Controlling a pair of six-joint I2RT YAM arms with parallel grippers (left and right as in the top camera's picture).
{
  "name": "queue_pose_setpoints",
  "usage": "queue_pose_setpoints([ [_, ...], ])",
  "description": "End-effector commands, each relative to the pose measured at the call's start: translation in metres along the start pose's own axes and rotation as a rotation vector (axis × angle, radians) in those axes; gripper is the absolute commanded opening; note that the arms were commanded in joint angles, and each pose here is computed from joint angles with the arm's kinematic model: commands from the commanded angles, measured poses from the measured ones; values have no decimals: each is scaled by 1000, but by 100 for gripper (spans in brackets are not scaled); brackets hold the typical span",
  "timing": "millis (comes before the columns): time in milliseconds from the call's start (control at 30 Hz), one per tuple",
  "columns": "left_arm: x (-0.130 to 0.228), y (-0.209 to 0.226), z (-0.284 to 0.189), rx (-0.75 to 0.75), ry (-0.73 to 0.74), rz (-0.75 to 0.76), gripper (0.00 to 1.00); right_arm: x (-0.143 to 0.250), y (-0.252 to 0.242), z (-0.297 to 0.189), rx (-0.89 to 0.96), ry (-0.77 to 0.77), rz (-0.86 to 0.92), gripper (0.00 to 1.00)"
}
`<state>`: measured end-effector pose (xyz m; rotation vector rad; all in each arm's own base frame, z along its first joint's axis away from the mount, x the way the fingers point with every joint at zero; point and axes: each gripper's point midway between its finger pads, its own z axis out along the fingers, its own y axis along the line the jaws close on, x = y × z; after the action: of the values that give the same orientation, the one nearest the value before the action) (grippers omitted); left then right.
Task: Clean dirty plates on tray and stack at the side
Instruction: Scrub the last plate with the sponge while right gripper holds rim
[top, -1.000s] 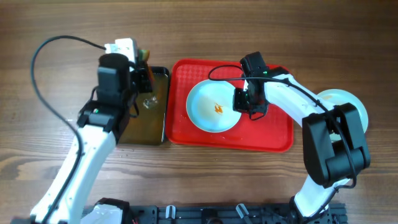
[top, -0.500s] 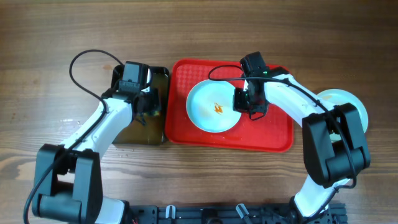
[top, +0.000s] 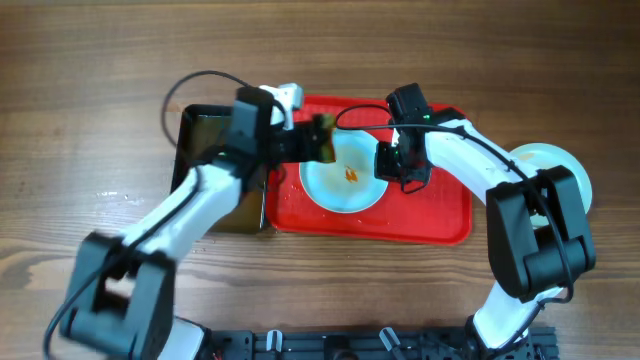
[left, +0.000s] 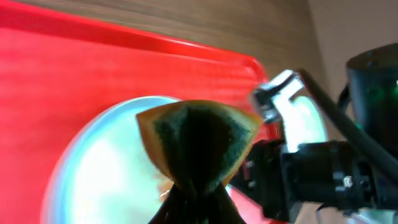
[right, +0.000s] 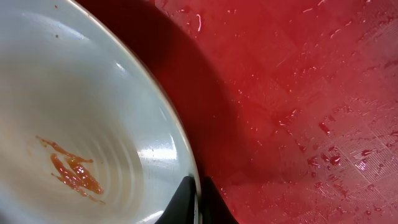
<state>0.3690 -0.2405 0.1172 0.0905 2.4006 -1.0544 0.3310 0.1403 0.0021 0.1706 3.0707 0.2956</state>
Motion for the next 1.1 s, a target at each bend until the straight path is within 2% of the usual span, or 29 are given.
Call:
queue_pose_setpoints([
  [0, 29, -20, 35, 132, 117, -116, 4, 14, -12, 12, 42, 44, -4, 4],
  [200, 68, -20, 83, 219, 228, -243, 4, 14, -12, 12, 42, 43, -3, 4],
  [333, 87, -3, 97, 183, 272, -291, 4, 14, -12, 12, 42, 44, -4, 4],
  [433, 86, 5, 98, 164, 267, -293, 4, 14, -12, 12, 43, 45, -3, 4],
  [567, 69, 29, 90, 122, 222, -320, 4, 17, -13, 12, 48, 57, -19, 4],
  [733, 57, 63, 66, -26, 184, -221, 4, 18, -13, 12, 50, 60, -19, 4],
  [967, 12, -3, 4, 43, 66, 6, 4, 18, -13, 12, 50, 60, -19, 4],
  [1033, 5, -1, -10, -19, 26, 44, 4, 18, -14, 12, 50, 60, -18, 4],
  [1067, 2, 8, -18, -98, 3, 71, 4, 18, -13, 12, 50, 60, -19, 4],
])
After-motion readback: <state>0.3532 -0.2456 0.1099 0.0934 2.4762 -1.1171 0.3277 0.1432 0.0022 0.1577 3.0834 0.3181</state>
